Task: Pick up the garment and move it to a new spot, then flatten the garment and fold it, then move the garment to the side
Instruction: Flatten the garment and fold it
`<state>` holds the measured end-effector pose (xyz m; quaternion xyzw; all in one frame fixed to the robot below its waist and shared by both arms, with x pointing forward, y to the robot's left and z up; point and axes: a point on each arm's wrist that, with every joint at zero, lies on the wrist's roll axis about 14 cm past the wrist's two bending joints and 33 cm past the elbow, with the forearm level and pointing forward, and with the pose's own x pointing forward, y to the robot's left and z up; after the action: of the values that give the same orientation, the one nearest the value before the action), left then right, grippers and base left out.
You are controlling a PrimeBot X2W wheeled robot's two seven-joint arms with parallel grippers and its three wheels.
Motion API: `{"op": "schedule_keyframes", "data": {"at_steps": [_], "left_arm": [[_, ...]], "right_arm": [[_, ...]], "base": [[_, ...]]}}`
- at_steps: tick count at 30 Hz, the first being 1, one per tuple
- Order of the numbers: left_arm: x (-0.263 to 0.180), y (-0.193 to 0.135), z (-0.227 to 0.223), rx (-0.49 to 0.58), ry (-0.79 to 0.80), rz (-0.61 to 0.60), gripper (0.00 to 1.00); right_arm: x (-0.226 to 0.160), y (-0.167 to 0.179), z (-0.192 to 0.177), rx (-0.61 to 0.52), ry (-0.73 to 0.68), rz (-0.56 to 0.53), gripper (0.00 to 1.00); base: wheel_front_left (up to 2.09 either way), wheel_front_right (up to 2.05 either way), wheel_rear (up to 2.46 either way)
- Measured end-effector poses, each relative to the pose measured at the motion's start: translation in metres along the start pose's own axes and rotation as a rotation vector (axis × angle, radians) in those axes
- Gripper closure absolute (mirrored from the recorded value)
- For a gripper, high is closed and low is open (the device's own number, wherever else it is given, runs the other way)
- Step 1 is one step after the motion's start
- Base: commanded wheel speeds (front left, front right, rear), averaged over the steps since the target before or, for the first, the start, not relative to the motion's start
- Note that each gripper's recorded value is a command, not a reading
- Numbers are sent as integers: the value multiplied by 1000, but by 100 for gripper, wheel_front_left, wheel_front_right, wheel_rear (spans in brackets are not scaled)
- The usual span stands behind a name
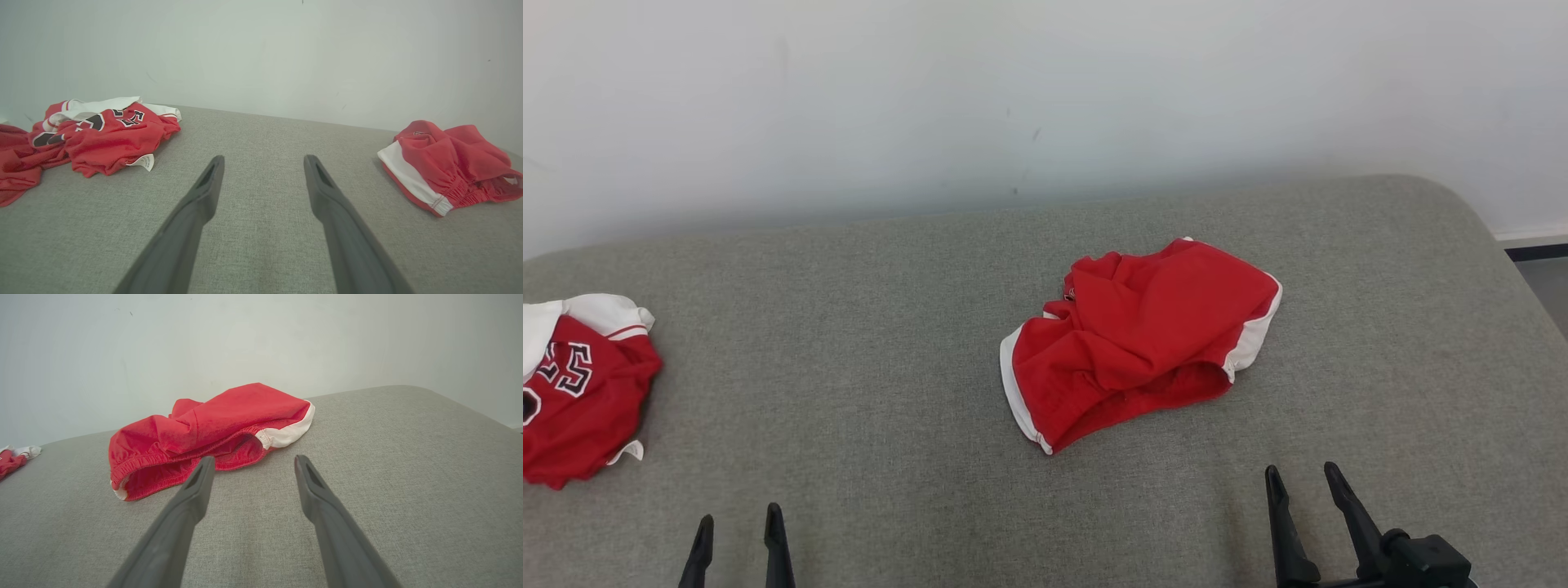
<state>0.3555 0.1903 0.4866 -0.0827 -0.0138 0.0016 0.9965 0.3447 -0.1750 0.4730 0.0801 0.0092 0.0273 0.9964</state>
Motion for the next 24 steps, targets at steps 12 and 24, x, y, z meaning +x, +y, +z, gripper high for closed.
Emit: {"op": "schedule_keyframes", "data": {"at_steps": [12,24], "left_arm": [[14,-65,-16,-34,49,-204,0],[48,-161,-52,18,154,-496,0]], "right_arm": [[-1,1,0,2,0,1,0],[-4,-25,8,29,-24,-87,0]], "base": [[0,0,0],[0,0,0]]}}
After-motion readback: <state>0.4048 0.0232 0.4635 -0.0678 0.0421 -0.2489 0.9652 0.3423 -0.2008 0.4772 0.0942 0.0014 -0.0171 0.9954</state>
